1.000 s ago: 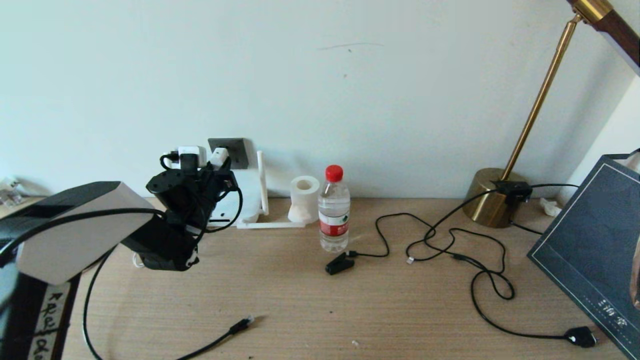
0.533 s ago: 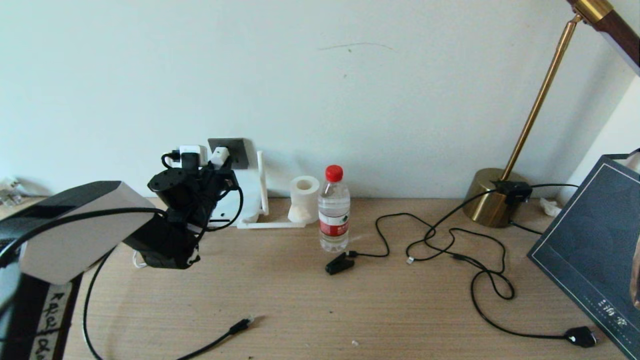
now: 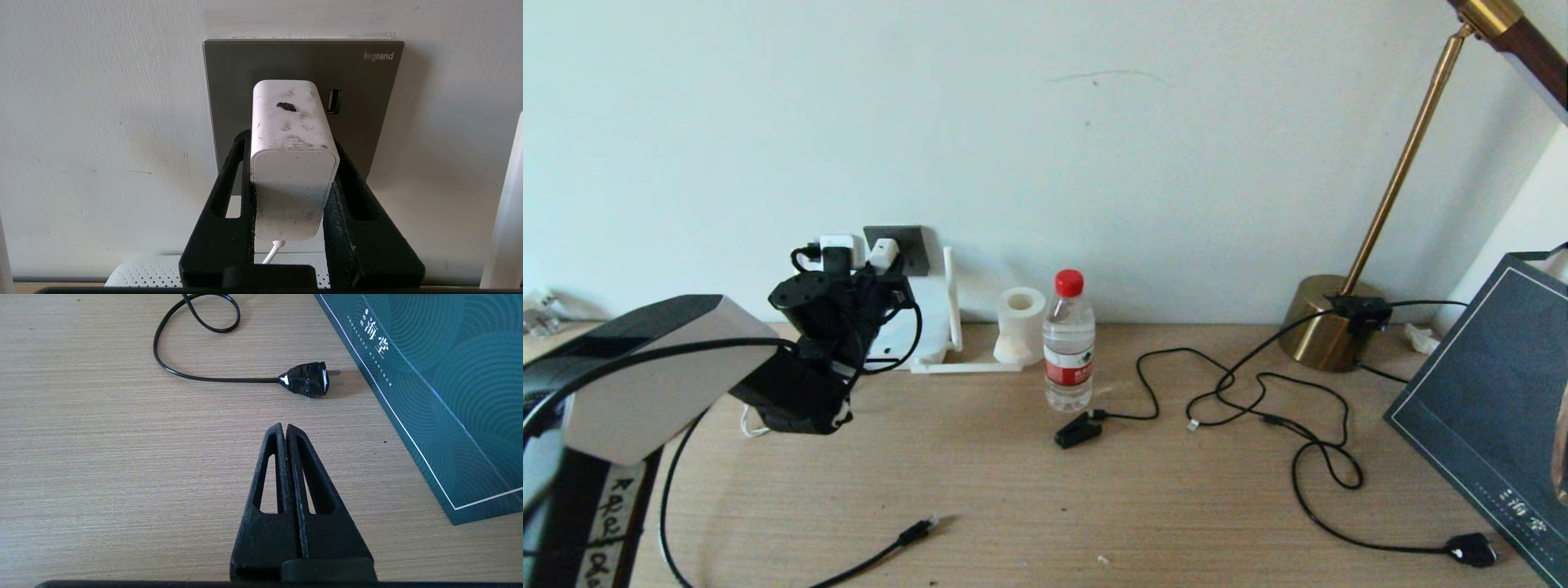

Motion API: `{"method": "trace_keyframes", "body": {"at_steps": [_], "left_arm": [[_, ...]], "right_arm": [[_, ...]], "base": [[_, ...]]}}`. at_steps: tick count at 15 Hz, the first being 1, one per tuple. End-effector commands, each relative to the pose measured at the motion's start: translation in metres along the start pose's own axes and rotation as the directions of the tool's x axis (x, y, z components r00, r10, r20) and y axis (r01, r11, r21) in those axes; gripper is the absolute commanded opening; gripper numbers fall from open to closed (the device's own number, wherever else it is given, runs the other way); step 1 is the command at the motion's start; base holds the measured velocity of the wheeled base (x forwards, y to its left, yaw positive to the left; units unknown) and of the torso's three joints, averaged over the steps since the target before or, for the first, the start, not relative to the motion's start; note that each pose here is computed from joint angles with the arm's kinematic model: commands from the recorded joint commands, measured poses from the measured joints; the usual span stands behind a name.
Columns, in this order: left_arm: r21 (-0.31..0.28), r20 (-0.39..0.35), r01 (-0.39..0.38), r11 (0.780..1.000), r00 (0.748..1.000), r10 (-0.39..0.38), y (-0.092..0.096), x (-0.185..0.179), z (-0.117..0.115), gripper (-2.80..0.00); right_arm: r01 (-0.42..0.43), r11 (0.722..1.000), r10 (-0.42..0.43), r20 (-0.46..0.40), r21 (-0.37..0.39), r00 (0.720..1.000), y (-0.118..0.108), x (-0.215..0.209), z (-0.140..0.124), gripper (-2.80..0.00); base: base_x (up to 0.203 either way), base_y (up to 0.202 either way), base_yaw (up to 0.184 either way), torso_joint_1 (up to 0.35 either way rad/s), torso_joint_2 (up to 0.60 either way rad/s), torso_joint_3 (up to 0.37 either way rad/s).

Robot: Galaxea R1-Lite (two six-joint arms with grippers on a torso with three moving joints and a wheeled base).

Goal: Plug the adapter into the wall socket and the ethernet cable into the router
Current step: Pick up plug

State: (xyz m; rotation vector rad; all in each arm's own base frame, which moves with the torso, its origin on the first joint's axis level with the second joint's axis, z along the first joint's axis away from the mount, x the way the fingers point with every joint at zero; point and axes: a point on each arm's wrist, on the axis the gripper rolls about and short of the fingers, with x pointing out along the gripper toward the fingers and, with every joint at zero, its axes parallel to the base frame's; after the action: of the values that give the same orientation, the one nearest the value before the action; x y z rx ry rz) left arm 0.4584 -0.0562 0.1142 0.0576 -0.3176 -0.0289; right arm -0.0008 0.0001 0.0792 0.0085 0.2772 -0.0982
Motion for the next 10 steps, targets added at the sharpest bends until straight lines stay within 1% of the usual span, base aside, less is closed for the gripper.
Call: {"method": "trace_keyframes", "body": {"at_steps": [1, 5, 10], "left_arm": [[0.000, 0.015, -0.001, 1.000, 1.000, 0.001, 0.000, 0.003, 0.002, -2.80], [0.000, 0.012, -0.002, 1.000, 1.000, 0.002, 0.000, 0.004, 0.000, -2.80], [0.007, 0.005, -0.019, 1.000, 1.000, 0.018, 0.010, 0.007, -0.008, -2.80]], "right_arm": [[0.000, 1.000, 0.000, 0.000, -0.001, 1.000, 0.000, 0.000, 0.000, -2.80], [0.000, 1.000, 0.000, 0.000, -0.001, 1.000, 0.000, 0.000, 0.000, -2.80], [0.000, 1.000, 0.000, 0.000, -0.001, 1.000, 0.000, 0.000, 0.000, -2.80]], "base": [[0.000, 0.000, 0.000, 0.000, 0.00, 0.000], [0.000, 0.000, 0.000, 0.000, 0.00, 0.000], [0.000, 0.000, 0.000, 0.000, 0.00, 0.000]]}}
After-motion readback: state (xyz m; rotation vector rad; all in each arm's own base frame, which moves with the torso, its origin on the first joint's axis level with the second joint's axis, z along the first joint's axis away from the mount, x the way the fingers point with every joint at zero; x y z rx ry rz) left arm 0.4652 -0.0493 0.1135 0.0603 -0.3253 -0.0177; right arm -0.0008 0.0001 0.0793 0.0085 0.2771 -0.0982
